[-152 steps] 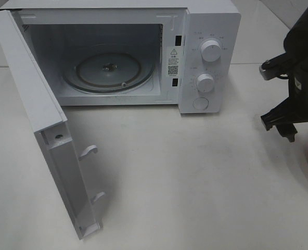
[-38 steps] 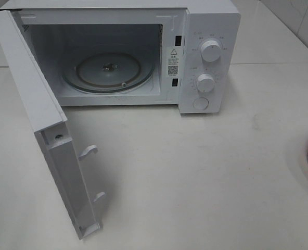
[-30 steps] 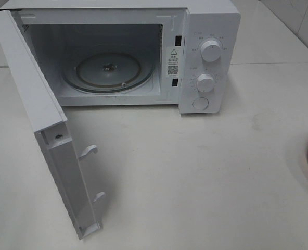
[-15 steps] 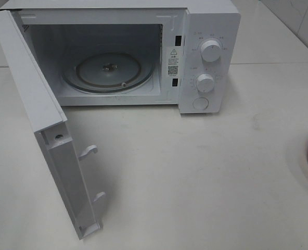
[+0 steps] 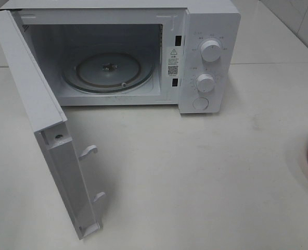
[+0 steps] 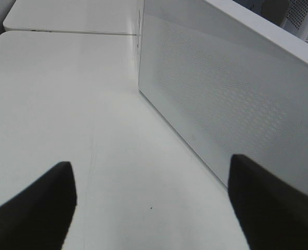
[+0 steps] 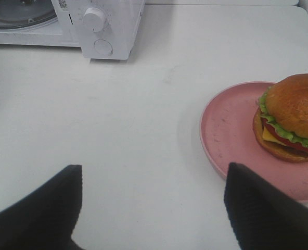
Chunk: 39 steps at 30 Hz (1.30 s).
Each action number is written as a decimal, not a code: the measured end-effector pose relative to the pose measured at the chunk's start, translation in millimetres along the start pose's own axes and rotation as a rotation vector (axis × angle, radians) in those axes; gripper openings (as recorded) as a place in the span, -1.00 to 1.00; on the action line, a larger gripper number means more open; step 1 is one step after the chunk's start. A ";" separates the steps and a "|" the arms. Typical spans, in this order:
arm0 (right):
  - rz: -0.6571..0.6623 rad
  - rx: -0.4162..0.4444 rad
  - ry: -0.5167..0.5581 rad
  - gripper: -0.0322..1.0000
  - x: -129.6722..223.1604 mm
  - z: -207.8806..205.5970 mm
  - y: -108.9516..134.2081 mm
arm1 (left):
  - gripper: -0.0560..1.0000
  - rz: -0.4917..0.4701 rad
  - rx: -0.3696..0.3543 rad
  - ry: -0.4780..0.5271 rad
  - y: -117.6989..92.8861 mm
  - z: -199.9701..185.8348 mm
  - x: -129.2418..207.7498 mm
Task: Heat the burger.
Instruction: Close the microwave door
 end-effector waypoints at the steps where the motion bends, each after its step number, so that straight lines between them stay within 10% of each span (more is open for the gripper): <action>1: 0.000 0.000 0.000 0.50 0.0 0.0 0.0 | 0.53 0.000 0.000 0.000 0.0 0.0 0.0; 6: 0.000 0.000 0.000 0.50 0.0 0.0 0.0 | 0.08 -0.004 -0.004 0.019 0.6 15.9 -11.9; 11: 0.000 0.000 0.000 0.50 0.0 0.0 0.0 | -0.80 -0.011 -0.011 0.084 1.9 46.8 -25.0; 39: 0.000 0.000 0.000 0.50 0.0 0.0 0.0 | -0.89 0.135 -0.008 -0.202 8.3 164.4 7.0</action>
Point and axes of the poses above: a point on each arm's last joint axis where the gripper is mounted, z pointing out along that axis toward the gripper, y along the wrist's bending axis when the last joint is at zero, x = y × z, the point moved 3 cm from there along z, pointing out along that axis toward the gripper, and after that the axes turned 2 degrees about -z, right-handed, at the moved point
